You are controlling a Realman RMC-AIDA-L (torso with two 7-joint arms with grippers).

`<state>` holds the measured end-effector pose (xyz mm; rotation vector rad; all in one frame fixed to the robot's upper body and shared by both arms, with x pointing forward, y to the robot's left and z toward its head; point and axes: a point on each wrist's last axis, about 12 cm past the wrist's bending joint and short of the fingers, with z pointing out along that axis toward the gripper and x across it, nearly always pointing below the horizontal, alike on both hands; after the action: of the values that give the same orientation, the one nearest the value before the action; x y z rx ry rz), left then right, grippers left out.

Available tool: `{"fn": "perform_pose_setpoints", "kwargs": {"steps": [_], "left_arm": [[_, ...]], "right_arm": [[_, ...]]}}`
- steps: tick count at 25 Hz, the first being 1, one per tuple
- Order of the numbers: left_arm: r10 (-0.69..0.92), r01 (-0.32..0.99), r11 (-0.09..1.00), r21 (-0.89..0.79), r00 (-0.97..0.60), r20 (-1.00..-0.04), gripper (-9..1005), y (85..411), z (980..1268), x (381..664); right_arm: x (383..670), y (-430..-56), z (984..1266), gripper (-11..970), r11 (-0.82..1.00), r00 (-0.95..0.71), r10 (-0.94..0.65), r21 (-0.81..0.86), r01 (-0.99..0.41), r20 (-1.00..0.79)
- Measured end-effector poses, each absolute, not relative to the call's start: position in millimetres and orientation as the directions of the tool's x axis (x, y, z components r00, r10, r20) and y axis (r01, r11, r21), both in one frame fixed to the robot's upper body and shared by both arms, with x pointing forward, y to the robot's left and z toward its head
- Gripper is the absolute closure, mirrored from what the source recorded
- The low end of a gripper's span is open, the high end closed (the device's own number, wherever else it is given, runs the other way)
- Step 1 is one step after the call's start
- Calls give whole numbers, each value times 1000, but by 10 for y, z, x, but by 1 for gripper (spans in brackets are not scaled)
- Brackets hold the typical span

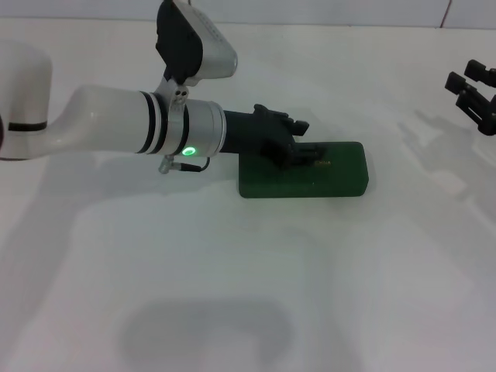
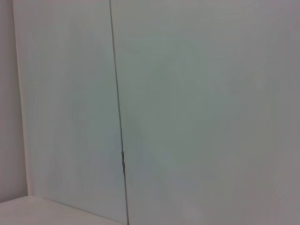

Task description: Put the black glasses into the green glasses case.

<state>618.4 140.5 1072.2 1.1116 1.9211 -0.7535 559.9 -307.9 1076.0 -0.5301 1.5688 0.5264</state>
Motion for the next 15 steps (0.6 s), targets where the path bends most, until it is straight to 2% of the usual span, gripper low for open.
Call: {"fn": "perform_pose_setpoints", "kwargs": {"steps": [3,5,6,11,14,15], "left_arm": [[357,905,409,-113,-273,-893,455,1411,10785,6147],[267,916,382,-125,-238,-934,451,1486,10860,6102],[187,926,356,-129,-206,-961,449,1592,10933,6052],[-45,976,197,-98,-91,-995,438,2149,11139,5665],[-104,987,162,-20,-3,-995,431,2465,11074,5336],[-116,987,163,-2,18,-993,384,2529,11044,5250]], "right_arm": [[5587,-3050,10779,606,763,-45,-25,10,-646,-999],[5516,-2952,10842,604,670,-6,-32,-17,-742,-999],[5516,-2952,10842,604,670,-6,-32,-17,-742,-999],[5361,-2682,10977,601,377,43,-39,-55,-925,-998],[5333,-2499,10990,471,253,59,-63,-73,-965,-996],[5343,-2454,10990,428,237,63,-69,-78,-968,-996]]}}
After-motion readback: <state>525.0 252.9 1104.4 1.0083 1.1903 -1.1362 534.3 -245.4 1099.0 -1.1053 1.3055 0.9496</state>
